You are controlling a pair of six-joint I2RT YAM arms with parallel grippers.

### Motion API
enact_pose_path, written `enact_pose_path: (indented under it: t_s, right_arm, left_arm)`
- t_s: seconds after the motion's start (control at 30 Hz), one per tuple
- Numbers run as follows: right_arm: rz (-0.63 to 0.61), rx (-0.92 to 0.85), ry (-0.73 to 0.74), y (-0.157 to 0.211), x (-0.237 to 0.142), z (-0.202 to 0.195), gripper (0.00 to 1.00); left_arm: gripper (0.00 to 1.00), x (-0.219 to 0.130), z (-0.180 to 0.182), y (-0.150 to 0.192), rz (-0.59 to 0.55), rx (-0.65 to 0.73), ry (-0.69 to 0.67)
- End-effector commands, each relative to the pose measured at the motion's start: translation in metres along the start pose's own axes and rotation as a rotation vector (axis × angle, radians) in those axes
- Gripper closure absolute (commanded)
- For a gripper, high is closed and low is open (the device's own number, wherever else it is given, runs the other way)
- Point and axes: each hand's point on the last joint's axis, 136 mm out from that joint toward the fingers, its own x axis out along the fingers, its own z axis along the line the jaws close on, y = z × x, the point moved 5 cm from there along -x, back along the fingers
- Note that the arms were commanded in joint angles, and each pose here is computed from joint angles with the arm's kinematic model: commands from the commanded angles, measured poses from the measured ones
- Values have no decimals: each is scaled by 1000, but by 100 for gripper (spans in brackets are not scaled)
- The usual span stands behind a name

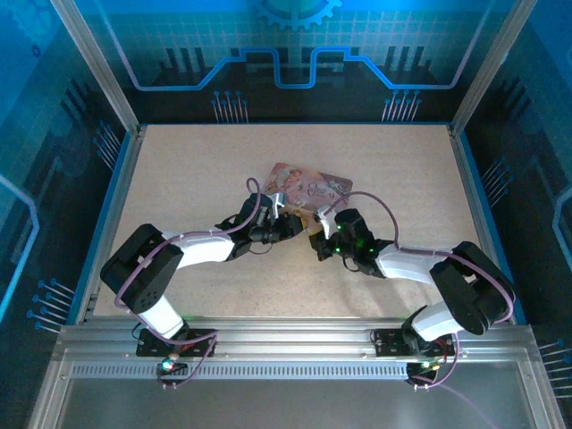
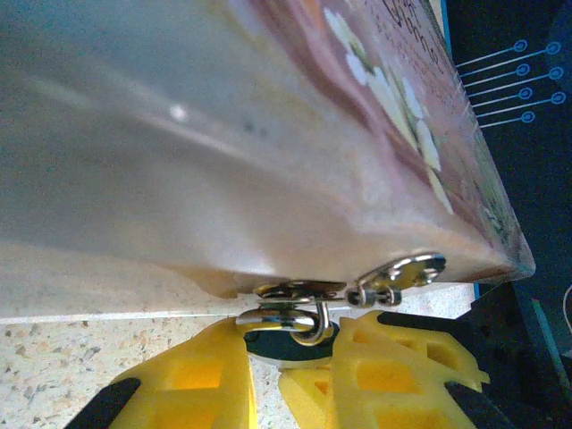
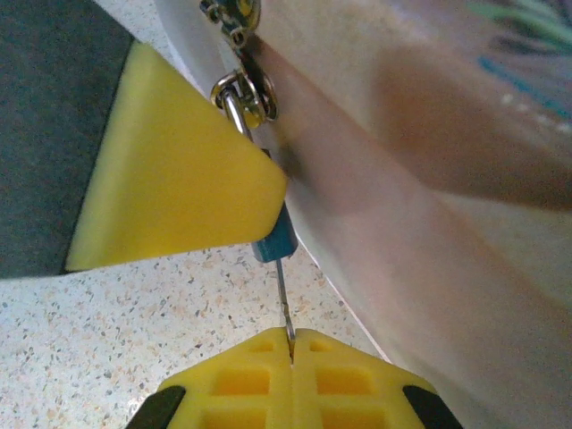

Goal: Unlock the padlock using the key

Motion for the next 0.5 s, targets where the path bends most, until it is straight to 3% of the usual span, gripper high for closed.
enact_pose_path:
  t_s: [0.0, 0.47]
  right_arm:
    - [-50, 4, -5, -16, 1, 4, 100]
    - [-171, -48, -45, -38, -14, 12, 100]
  left_arm:
    - [92, -1, -30, 4, 35, 41, 122]
    - [92, 0, -26, 7, 52, 36, 105]
